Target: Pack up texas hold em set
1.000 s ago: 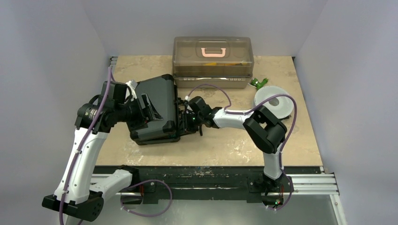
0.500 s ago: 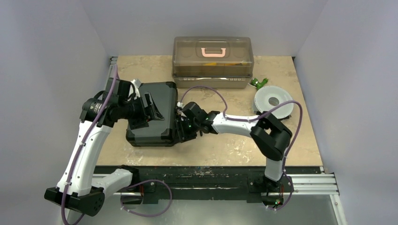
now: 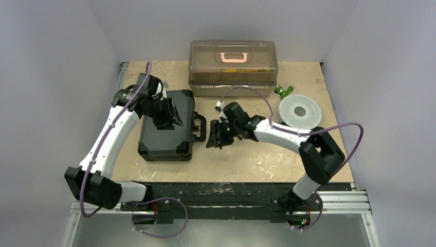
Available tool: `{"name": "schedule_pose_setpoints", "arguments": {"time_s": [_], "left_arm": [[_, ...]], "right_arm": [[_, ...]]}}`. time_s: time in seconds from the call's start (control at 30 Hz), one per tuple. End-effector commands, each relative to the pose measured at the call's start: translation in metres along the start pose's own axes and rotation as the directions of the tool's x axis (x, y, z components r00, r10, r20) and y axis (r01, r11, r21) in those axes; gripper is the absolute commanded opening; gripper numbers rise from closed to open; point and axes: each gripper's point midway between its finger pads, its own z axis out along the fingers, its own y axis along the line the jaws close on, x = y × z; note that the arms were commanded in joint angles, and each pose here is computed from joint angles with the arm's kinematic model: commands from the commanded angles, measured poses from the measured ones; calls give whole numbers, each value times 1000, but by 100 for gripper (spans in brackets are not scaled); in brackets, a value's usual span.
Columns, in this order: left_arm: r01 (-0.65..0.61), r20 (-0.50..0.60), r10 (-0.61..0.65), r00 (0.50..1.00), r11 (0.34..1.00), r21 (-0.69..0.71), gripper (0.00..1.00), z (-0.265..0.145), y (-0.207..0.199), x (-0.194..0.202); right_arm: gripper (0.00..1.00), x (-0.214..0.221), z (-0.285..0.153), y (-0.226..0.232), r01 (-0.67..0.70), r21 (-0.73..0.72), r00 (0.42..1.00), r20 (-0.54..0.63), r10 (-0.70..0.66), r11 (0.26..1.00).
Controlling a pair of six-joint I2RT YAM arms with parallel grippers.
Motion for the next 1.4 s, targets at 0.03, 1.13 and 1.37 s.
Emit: {"name": "schedule_pose_setpoints", "arguments": {"time_s": [0.03, 1.13, 1.37], "left_arm": [[-72, 28, 74, 997, 996, -52, 36, 23, 7, -32], [-10, -298, -78, 951, 959, -282, 0, 131, 90, 14], [-20, -308, -74, 949, 957, -289, 0, 130, 93, 14]], "right_arm": [[44, -56, -13, -4, -97, -106, 992, 74, 105, 990], [24, -129, 67, -75, -144, 39, 989, -21, 145, 989], [23, -134, 68, -60, -153, -35, 988, -19, 153, 988]]}}
